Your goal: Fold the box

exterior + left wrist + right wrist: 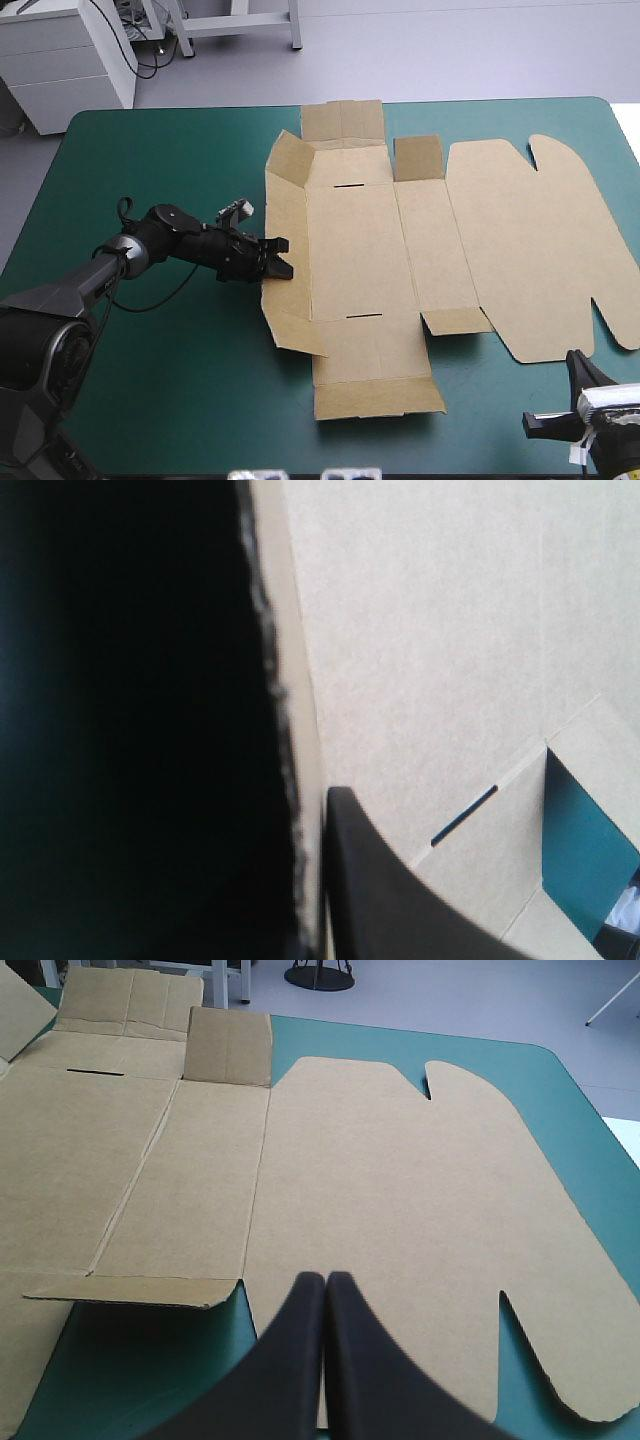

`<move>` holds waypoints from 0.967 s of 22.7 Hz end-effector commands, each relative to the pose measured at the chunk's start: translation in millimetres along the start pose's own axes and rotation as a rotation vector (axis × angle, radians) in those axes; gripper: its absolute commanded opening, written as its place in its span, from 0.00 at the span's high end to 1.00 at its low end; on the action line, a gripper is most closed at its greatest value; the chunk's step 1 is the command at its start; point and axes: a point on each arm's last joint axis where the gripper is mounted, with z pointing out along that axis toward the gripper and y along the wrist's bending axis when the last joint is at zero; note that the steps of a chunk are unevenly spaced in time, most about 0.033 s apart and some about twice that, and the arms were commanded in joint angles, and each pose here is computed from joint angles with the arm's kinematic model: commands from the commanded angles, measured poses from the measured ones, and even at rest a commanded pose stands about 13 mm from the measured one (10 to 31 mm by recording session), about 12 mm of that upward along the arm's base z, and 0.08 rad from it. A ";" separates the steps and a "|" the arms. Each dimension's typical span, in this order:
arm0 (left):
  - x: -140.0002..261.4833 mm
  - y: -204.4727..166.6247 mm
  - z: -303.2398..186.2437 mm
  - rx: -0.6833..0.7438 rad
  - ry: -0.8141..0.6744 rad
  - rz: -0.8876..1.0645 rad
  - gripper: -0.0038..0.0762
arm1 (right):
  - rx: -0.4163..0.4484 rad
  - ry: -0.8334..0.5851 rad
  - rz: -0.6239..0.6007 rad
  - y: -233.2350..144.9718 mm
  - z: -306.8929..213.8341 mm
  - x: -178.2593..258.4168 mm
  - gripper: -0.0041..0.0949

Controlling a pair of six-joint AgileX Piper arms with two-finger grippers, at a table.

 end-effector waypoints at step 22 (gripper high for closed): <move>-51.0 -86.6 -104.7 -0.787 0.146 0.839 0.96 | 0.026 -0.120 -0.007 -1.5 -8.4 -12.6 0.98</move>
